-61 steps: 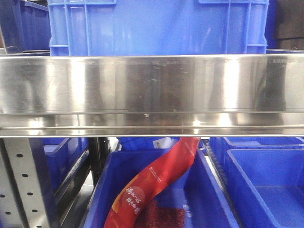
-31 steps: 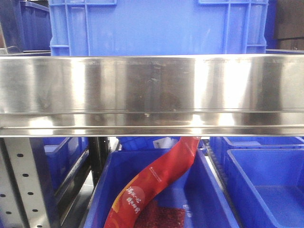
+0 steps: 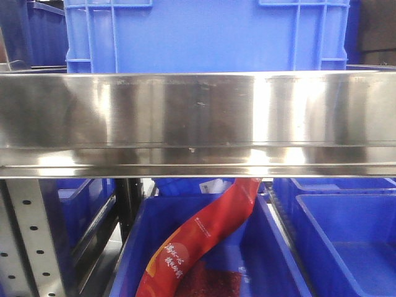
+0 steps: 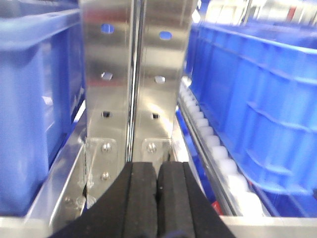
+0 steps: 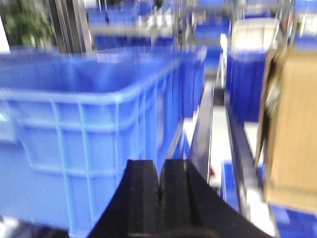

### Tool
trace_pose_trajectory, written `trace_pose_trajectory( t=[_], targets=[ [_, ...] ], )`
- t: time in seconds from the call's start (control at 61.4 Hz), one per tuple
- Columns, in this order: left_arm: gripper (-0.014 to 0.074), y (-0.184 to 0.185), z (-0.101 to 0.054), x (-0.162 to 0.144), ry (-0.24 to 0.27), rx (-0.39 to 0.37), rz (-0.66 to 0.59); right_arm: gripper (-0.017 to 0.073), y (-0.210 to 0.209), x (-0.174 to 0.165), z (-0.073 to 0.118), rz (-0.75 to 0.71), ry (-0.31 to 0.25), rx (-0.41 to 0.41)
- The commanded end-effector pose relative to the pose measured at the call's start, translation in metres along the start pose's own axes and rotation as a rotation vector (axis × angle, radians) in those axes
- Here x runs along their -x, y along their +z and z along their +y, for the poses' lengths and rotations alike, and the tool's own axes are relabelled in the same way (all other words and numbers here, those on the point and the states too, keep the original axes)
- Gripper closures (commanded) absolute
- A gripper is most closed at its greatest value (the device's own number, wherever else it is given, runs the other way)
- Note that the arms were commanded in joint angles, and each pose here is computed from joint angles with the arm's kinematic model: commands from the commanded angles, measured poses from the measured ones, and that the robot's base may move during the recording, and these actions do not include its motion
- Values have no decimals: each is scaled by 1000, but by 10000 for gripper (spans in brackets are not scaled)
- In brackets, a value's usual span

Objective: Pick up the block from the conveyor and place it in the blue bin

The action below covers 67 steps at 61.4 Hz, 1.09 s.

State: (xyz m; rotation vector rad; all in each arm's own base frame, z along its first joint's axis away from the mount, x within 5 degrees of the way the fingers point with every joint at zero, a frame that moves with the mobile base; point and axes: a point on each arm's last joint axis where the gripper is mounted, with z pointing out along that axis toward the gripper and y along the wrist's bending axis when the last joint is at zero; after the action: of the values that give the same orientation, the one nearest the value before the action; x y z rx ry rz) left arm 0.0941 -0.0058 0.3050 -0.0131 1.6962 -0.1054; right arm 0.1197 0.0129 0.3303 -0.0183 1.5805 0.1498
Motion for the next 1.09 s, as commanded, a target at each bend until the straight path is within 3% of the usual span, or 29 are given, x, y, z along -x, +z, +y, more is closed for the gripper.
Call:
trace_pose_trajectory(
  t=[0.0, 0.244, 0.717, 0.962, 1.076],
  targets=[
    [704, -11, 0, 1, -7, -1, -68, 720, -9, 5, 0, -59, -1, -1],
    [704, -26, 0, 5, -6, -7, -153, 720, -16, 9, 0, -95, -1, 2],
    [704, -28, -1, 5, -5, -8, -162, 720, -26, 0, -2, -123, -2, -12],
    [704, -28, -1, 5, -5, -8, -162, 720, -50, -57, -17, -109, -10, -167],
    [704, -28, -1, 5, -5, -8, -162, 720, -57, -98, -21, -72, -55, -200]
  ],
)
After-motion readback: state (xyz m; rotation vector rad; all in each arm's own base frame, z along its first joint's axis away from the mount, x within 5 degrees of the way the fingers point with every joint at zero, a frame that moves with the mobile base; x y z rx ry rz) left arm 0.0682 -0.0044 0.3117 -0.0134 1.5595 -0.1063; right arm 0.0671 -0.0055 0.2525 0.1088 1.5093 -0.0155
